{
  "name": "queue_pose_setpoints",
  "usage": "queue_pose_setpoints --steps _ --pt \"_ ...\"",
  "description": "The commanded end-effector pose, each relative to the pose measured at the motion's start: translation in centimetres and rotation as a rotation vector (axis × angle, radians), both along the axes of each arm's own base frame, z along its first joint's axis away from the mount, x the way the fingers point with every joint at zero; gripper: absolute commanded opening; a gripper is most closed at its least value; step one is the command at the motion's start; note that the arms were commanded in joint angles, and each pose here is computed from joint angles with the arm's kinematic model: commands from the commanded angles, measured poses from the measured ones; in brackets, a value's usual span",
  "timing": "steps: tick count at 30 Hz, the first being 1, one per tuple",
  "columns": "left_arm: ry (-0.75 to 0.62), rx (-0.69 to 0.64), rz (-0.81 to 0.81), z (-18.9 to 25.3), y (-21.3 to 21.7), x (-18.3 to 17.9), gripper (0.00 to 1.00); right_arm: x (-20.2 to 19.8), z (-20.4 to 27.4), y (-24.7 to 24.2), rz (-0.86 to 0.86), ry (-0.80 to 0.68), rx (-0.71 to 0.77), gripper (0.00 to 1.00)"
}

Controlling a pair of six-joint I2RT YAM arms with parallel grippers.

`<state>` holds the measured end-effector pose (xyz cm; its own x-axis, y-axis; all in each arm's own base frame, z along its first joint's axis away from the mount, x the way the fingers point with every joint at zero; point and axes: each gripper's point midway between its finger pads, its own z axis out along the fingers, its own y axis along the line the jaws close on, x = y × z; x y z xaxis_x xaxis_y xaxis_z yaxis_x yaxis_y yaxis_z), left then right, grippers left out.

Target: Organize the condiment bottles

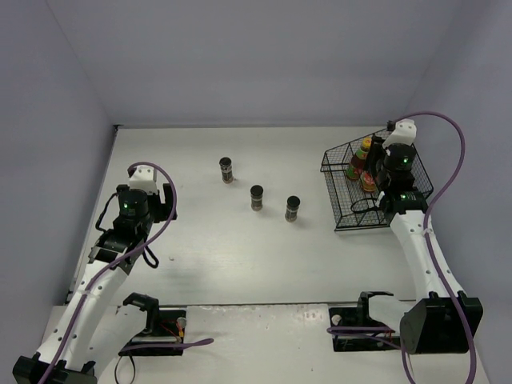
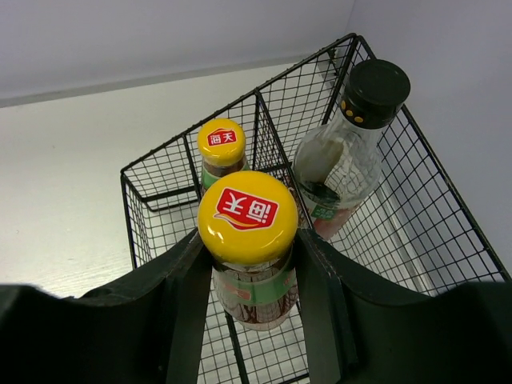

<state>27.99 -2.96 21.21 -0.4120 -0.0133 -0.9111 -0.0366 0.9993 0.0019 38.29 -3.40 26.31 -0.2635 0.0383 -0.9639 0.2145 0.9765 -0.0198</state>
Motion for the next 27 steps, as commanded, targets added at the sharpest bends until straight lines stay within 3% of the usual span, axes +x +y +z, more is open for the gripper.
queue_pose_setpoints --steps 1,13,19,27 --pt "-0.066 -0.014 -0.018 1.9 -0.5 0.9 0.77 0.5 8.7 0.1 0.011 -0.278 0.0 0.0" --pt "-0.067 -0.016 -0.02 1.9 -0.6 0.8 0.77 1.5 2.1 0.6 0.019 -0.192 0.041 0.0" --pt "-0.068 -0.015 -0.02 2.0 -0.6 0.8 0.77 1.6 -0.1 -0.2 0.01 -0.166 0.063 0.06" --pt "-0.068 -0.017 -0.02 2.0 -0.6 0.8 0.77 1.2 -1.9 -0.1 0.003 -0.135 0.085 0.39"
